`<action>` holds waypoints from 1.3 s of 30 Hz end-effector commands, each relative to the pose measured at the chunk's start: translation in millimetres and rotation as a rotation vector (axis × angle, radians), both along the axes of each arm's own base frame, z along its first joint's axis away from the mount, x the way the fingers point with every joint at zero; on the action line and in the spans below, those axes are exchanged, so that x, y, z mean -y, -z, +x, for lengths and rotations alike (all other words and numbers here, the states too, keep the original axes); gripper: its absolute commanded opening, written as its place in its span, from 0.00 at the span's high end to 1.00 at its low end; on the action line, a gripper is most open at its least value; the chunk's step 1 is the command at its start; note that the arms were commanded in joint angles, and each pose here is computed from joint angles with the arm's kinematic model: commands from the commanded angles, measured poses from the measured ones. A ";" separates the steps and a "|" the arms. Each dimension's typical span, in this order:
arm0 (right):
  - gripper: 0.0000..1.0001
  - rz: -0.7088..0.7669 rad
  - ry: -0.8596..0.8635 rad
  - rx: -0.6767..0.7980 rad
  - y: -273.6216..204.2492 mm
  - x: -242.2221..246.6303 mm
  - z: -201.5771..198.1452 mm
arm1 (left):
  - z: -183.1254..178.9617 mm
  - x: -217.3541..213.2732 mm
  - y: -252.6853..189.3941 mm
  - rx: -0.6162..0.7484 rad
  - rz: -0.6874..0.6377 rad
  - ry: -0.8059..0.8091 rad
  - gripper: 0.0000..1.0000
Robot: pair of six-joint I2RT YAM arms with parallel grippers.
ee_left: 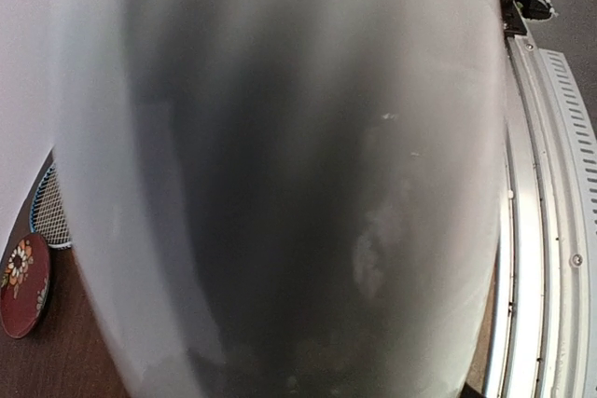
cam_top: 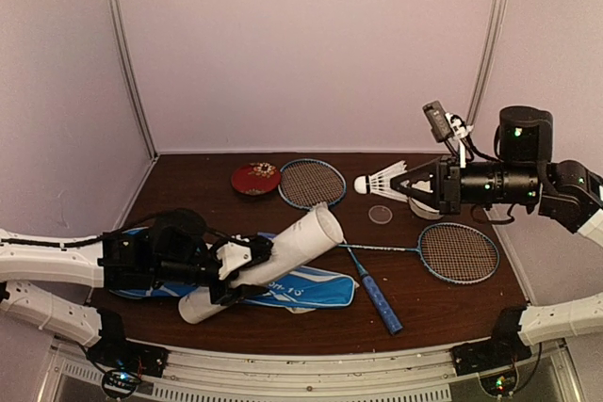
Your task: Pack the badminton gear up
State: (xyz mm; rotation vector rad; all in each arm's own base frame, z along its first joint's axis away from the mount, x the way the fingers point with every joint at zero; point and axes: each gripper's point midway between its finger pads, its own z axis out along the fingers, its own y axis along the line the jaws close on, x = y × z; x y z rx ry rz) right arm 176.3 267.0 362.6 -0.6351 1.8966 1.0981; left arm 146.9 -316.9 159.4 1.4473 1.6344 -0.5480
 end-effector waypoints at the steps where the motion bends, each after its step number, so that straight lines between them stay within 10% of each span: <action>1: 1.00 -0.184 -0.166 -0.001 27.7 -12.7 -31.2 | -0.4 10.0 -16.2 0.022 -0.026 0.035 0.56; 16: 1.00 -0.238 -0.332 -0.014 38.3 -71.3 -54.7 | -6.8 14.7 -23.4 0.012 -0.049 0.076 0.56; 27: 0.34 -0.150 -0.461 -0.061 36.0 -87.2 -75.5 | -11.1 14.9 -31.0 -0.004 -0.095 0.083 0.55; 39: 0.28 -0.278 -0.510 -0.098 70.6 -101.0 -79.2 | -10.3 14.2 -39.4 0.006 -0.138 0.070 0.54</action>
